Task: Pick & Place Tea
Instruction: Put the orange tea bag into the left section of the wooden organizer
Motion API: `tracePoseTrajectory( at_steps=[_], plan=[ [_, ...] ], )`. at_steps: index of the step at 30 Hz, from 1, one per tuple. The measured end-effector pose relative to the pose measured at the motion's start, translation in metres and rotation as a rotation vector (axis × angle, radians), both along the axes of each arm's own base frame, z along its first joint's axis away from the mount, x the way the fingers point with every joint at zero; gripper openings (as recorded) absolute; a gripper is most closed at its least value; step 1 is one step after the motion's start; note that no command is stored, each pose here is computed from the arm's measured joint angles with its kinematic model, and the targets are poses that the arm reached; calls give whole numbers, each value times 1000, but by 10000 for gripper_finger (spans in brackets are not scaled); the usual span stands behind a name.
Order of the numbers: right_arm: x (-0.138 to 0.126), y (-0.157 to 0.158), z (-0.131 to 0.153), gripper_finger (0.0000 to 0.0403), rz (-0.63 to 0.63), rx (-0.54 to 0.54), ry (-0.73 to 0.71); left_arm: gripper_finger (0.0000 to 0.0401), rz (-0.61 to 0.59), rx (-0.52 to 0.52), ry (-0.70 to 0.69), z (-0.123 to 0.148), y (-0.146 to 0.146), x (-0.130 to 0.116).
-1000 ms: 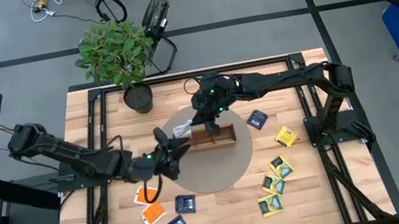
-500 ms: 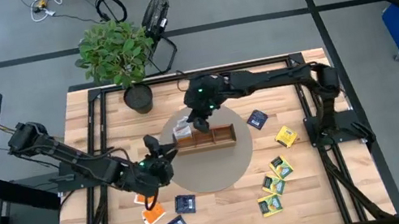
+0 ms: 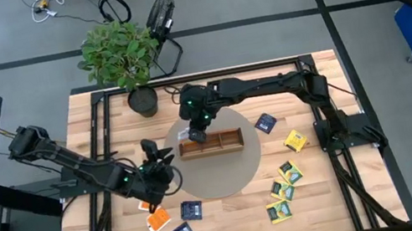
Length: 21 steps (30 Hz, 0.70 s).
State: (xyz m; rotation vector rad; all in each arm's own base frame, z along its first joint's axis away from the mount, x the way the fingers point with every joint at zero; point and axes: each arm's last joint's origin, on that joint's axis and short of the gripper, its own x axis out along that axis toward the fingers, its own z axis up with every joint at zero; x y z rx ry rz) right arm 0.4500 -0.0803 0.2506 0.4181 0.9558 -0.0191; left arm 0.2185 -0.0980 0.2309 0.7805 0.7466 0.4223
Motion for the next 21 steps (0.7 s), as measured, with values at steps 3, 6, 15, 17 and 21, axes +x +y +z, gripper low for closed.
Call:
tracePoseTrajectory(
  at_steps=[3, 6, 15, 17, 21],
  plan=[
    [-2, 0, -2, 0, -19, 18, 30, 128, -11, 1, 3, 0, -2, -1],
    [-2, 0, -1, 0, -37, 22, 29, 128, -13, -9, -2, -1, -4, -3],
    [-2, 0, -3, 0, -103, 4, 47, 128, -34, -16, -1, -1, -10, -7],
    [-1, 2, -3, 0, -105, -1, 47, 128, -39, -13, 3, -1, -11, -8],
    [-1, 6, -3, 0, -114, -11, 52, 128, -44, -14, 2, -1, -13, -9]
  ],
)
